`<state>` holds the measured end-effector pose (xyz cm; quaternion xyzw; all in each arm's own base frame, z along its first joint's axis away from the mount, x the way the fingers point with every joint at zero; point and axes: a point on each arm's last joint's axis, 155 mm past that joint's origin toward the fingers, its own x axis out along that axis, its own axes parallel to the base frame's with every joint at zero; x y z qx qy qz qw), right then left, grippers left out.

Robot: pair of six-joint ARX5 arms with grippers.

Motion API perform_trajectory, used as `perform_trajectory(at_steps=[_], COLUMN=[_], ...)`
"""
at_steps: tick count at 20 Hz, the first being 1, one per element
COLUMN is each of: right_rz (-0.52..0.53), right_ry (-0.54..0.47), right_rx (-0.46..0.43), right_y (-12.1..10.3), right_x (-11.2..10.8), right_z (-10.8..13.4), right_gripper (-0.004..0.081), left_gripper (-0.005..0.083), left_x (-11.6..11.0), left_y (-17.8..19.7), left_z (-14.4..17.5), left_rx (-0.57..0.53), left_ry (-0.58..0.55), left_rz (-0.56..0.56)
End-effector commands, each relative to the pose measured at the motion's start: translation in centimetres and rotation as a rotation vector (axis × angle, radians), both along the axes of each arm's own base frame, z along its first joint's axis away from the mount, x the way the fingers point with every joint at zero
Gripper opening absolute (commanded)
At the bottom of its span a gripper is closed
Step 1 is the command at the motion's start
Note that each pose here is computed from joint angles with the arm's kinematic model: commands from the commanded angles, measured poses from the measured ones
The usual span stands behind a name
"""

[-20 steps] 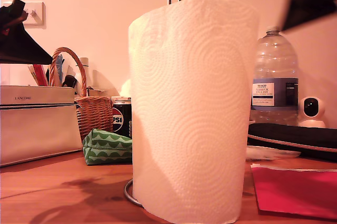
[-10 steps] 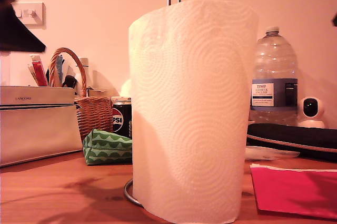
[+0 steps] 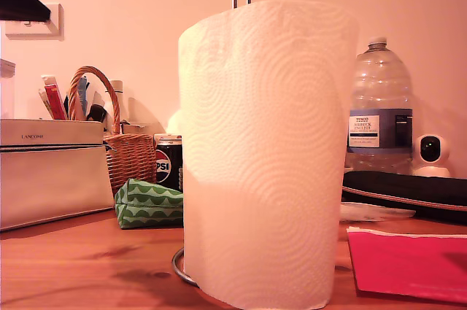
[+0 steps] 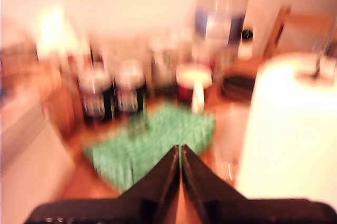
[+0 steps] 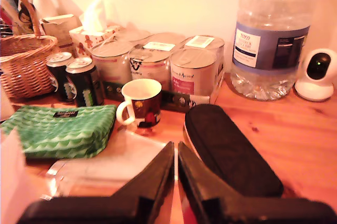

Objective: Insert the paper towel roll into the metallic stand.

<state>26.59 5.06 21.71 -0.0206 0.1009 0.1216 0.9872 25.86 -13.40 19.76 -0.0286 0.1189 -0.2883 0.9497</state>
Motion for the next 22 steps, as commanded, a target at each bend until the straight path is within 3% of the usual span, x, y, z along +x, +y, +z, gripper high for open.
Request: perform_trajectory(at_steps=[1,6,10,22], right_rz=[-0.005,0.002,0.001,0.000], right_ry=[0.012,-0.021,0.031,0.307], right_rx=[-0.003,0.006,0.004,-0.023], right_y=[0.0,0.0,0.0,-0.3], right_x=[-0.4,-1.9,-2.2,-4.7], right_z=[-0.9,-0.1,-1.4,-7.8], right_gripper=[-0.0011,-0.0011,-0.0011,-0.0011], left_gripper=[-0.0021,-0.0021,-0.0021,-0.0021], left_x=[-0.5,-2.2,-2.7,-4.4], left_y=[-0.1,-0.1,0.1,0.7], left_z=[-0.1,2.1,0.2,-5.2], left_rx=[-0.004,-0.049,-0.022,0.055], left_ry=[-0.002,-0.071,0.003,0.224], left_rz=[0.001,-0.008,-0.003,-0.001])
